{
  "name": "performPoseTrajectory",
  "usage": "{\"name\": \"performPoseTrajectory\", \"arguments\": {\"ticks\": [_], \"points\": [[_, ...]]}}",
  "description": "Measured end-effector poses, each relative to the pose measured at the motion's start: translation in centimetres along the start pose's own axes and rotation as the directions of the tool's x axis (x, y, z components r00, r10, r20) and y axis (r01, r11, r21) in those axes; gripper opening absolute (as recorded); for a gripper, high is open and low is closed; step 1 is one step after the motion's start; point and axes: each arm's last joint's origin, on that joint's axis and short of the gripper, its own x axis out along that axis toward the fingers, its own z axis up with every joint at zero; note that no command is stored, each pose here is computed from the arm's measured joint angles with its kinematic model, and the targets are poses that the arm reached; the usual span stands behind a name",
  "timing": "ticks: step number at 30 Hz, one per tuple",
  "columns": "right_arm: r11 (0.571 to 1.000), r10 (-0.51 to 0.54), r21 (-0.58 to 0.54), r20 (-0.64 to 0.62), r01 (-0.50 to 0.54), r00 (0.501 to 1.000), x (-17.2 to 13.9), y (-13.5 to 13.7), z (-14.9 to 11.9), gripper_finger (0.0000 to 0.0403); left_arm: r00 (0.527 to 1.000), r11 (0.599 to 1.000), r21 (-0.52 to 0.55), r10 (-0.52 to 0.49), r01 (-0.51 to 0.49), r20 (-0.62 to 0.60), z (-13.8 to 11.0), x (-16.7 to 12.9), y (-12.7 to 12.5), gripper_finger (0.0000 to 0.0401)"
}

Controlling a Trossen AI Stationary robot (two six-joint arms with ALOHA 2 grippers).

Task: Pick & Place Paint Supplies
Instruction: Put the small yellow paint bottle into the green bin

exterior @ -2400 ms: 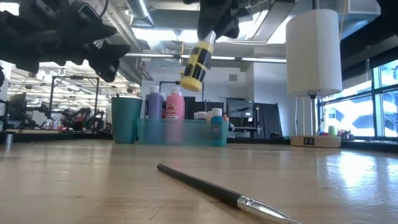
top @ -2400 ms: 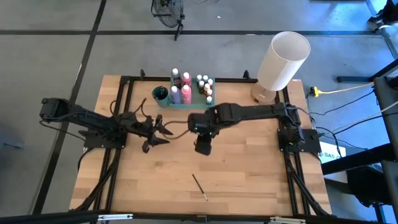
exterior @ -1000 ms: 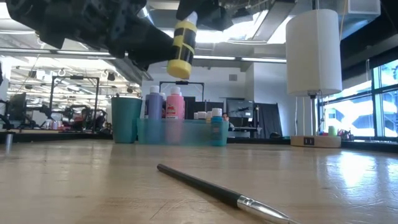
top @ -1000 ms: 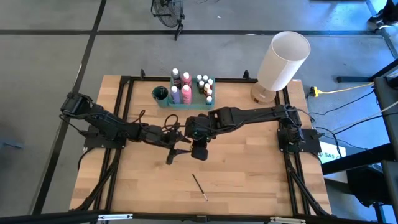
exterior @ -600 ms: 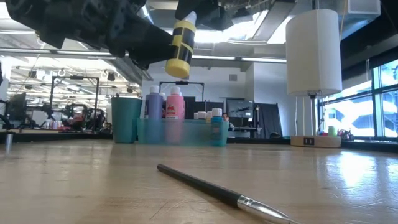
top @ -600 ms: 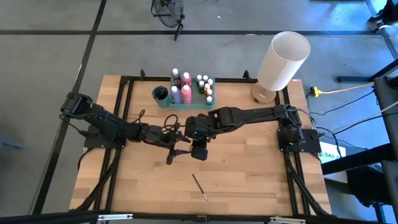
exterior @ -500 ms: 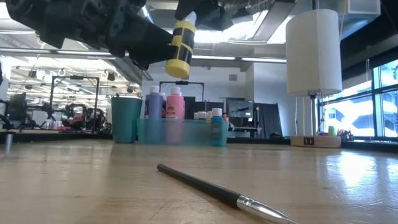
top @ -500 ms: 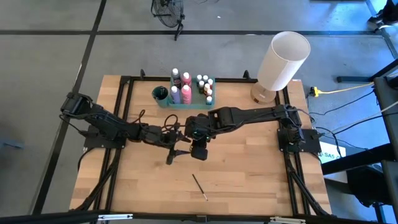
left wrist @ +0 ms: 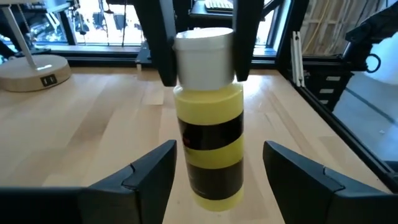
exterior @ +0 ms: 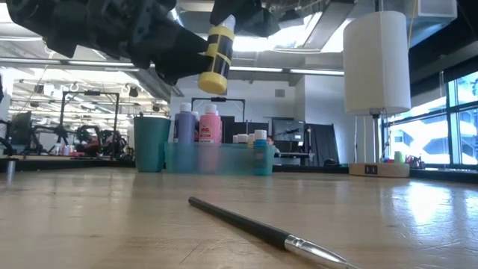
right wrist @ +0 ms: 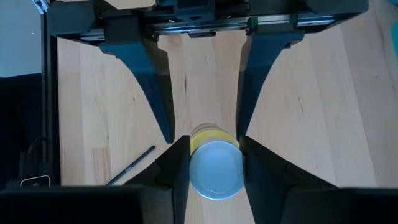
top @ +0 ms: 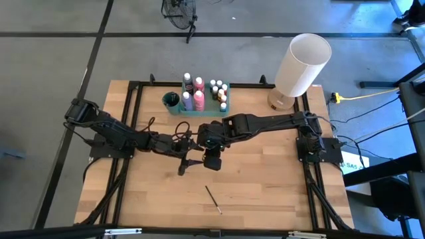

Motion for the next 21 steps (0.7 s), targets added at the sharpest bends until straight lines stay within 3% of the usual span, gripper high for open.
{"name": "performPoseTrajectory", "arguments": {"ticks": [21], "points": [[1.000, 0.003, -0.001, 0.004, -0.003, 1.000, 0.00, 0.05, 0.03, 0.0121, 0.999, 0.999, -0.038, 0.007, -0.005, 0.041, 0.33, 0.06, 0.01, 0.0235]]}}
